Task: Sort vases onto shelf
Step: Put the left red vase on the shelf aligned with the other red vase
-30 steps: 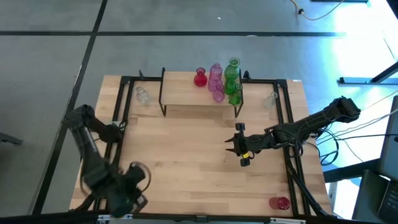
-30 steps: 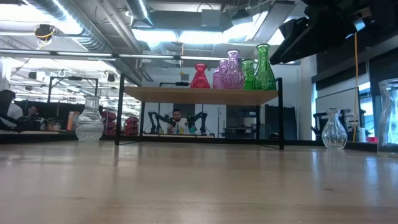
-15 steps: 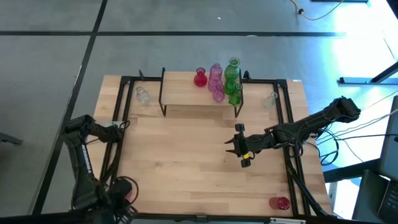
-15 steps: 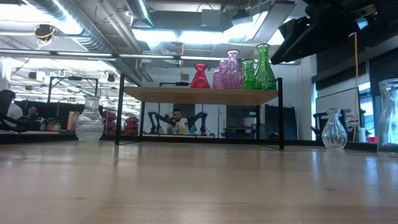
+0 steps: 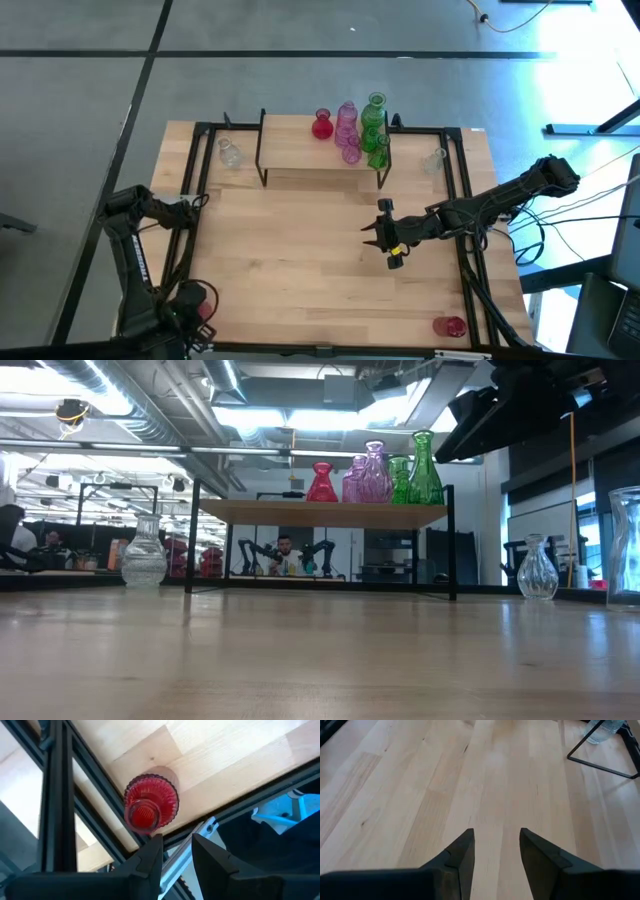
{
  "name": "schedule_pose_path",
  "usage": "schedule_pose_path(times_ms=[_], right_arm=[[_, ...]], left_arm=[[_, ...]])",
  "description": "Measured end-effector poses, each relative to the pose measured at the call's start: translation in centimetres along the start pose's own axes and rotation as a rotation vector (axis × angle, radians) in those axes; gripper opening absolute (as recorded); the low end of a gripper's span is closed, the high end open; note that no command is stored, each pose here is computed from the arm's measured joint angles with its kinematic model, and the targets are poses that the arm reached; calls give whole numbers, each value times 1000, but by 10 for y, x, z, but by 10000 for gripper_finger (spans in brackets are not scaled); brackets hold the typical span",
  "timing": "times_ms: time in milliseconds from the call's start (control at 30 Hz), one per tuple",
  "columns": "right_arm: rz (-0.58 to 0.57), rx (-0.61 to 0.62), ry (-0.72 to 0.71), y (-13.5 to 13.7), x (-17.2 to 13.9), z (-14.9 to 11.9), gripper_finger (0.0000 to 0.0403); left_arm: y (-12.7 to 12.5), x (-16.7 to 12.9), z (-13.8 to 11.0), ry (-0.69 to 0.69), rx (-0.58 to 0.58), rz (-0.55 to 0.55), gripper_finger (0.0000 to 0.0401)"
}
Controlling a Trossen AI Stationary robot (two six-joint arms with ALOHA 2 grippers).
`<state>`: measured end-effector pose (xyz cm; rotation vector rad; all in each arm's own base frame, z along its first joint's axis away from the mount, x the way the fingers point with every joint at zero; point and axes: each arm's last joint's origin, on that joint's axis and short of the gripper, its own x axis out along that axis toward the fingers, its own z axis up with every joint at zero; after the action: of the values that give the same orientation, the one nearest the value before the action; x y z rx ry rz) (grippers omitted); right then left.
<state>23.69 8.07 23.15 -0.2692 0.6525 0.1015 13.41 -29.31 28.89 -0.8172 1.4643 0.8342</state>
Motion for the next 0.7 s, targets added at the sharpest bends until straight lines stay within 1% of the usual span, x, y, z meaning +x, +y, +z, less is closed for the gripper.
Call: schedule_pose_path(times_ms=[267,400,600,700], right_arm=[[4,0,0,0,0,0,140],[4,0,-1,0,0,0,140],[4,0,-2,0,0,0,140],[4,0,-2,0,0,0,140]], left_arm=[[4,16,2,-6,-3,66,96],[3,20,3,-35,8,50,96],[5,32,4,-28,23,72,96],[4,36,5,-33,51,58,96]])
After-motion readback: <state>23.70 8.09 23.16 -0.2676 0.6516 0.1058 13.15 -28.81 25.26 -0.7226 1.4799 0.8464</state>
